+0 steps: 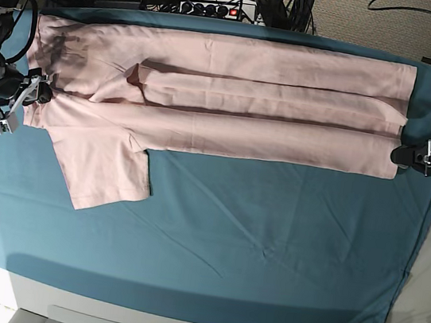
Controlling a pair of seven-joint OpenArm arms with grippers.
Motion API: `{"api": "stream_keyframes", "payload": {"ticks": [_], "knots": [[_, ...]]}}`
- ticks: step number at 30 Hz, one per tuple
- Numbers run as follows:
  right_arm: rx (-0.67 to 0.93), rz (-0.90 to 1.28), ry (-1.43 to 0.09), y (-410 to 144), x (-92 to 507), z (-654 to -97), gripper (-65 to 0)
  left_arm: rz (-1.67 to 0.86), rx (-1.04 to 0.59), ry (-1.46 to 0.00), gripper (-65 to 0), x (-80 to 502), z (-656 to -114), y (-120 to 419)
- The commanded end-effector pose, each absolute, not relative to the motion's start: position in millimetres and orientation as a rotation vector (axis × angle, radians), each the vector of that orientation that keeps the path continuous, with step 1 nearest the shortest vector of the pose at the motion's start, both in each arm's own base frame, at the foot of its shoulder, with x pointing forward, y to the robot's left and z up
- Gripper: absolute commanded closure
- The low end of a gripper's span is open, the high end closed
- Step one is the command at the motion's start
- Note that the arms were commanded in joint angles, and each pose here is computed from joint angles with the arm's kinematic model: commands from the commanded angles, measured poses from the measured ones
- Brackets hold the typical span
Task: Fold the T-shirt properly
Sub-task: 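Lower the folded edge onto the shirt and open both grippers, then move the right gripper to the sleeve and hem corner and grasp it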
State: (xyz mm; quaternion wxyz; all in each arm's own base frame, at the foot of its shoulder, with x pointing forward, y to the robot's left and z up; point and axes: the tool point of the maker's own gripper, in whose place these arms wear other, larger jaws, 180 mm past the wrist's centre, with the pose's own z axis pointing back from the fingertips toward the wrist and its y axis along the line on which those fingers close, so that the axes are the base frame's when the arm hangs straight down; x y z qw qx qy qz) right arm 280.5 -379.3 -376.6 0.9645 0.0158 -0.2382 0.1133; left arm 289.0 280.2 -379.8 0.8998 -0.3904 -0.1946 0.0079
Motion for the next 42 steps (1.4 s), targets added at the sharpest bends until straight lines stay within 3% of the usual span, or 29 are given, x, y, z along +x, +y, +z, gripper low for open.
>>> {"api": "stream_keyframes", "payload": {"ticks": [1,9,14,22,30,36,42], "knots": [[-0.005,0.234,-0.527,-391,292,-357,-27.7,0.008,-0.791,-0.450,-30.1,299,-363,292],[-0.056,0.246,-0.520,-409,292,-344,-27.7,0.008,-0.778,-0.452,-30.1,299,-361,298],[-0.174,0.274,-0.500,-434,295,-329,-27.7,0.002,-0.773,-0.460,-30.0,301,-358,300],[-0.298,0.168,-0.759,-449,353,-278,-27.6,-0.097,-0.759,-0.534,-29.8,323,-330,290],[-0.078,-0.067,-0.920,-424,425,-302,-27.7,-0.164,-0.746,-0.589,-29.8,337,-309,283],[0.113,-0.220,-0.874,-391,449,-347,-27.7,-0.165,-0.746,-0.590,-29.8,337,-309,283],[0.198,-0.205,-0.802,-347,451,-373,-27.6,-0.165,-0.746,-0.590,-29.8,337,-309,283]]}}
